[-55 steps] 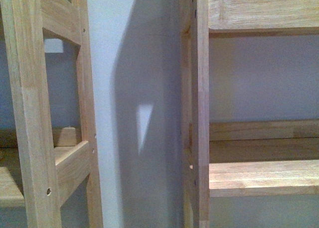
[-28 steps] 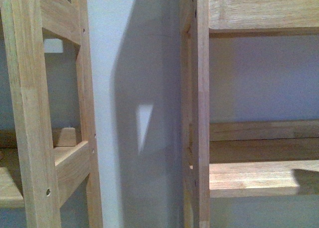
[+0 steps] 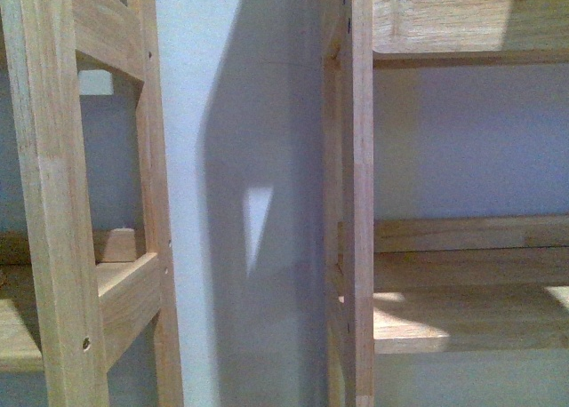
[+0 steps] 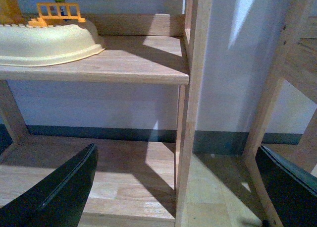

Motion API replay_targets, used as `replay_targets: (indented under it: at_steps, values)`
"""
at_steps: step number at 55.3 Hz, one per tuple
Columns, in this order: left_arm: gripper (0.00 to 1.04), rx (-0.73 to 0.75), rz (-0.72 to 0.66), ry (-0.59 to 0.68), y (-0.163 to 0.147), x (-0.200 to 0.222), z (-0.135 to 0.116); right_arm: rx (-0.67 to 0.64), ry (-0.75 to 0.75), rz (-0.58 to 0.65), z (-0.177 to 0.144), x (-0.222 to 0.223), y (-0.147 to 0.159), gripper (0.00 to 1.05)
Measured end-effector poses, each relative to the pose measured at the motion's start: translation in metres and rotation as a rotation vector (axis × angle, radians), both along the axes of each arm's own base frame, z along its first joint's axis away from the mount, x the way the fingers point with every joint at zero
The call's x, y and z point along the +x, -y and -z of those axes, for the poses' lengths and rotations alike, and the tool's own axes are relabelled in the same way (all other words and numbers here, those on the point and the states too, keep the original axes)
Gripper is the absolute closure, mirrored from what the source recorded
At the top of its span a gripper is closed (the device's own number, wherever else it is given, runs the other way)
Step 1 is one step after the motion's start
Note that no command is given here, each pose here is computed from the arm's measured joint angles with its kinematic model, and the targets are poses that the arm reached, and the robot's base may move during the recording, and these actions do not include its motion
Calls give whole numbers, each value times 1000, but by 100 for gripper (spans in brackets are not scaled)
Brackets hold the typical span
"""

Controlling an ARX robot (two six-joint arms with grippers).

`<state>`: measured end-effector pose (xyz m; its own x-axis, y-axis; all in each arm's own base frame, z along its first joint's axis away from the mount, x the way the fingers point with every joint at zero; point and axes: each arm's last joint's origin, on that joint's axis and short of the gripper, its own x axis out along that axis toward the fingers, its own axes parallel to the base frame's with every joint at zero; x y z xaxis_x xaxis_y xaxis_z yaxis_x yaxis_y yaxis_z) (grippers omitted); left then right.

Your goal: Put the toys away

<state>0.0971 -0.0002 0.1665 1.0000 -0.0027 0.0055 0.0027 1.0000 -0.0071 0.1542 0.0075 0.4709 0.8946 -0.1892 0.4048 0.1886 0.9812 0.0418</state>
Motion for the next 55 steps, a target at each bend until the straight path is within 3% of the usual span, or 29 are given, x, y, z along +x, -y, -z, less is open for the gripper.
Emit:
replay_targets:
  at_steps: [28, 55]
  values:
    - [6, 0, 0, 0, 0, 0, 0, 10, 0, -140, -60, 105, 2, 98]
    - [6, 0, 0, 0, 0, 0, 0, 208, -164, -325, -52, 203, 2, 98]
